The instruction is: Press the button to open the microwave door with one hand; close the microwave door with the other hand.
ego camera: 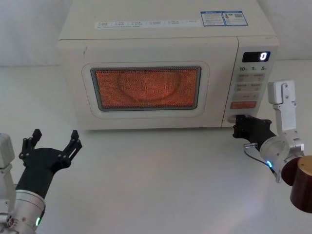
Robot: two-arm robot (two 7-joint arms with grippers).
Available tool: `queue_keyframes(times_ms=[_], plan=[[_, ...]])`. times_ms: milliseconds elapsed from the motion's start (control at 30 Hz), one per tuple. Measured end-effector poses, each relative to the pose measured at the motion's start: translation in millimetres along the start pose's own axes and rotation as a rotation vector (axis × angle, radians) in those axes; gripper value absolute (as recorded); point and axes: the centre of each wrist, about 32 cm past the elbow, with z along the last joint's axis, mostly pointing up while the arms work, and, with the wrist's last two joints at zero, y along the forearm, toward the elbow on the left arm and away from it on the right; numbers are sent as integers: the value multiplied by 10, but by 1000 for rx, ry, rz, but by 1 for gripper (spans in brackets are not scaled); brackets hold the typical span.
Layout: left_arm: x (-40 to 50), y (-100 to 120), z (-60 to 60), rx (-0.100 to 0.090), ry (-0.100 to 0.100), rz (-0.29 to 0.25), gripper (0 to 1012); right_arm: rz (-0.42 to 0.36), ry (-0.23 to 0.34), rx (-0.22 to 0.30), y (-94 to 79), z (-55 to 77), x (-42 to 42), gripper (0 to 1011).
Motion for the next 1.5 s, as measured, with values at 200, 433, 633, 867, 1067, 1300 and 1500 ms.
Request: queue_keyframes(times_ms=[200, 433, 633, 867, 1067, 1300, 1500], plan=[[0, 0, 0, 0, 0, 0, 1001, -4, 5, 5, 17, -3, -20, 0], [0, 0, 0, 0, 0, 0, 1001, -4, 8, 10, 35, -5, -34, 0], [0, 0, 0, 0, 0, 0, 1001, -6, 9, 10, 36, -10, -46, 0], [0, 0, 0, 0, 0, 0, 1001, 0, 7, 8, -27, -6, -69, 0], [0, 0, 0, 0, 0, 0, 1001, -1, 7, 1, -126, -8, -72, 0], [0, 0, 0, 0, 0, 0, 1001, -7, 9, -8, -213, -21, -64, 0], [1, 0, 0, 0, 0, 0, 1001, -7, 10, -13, -273, -17, -59, 0]])
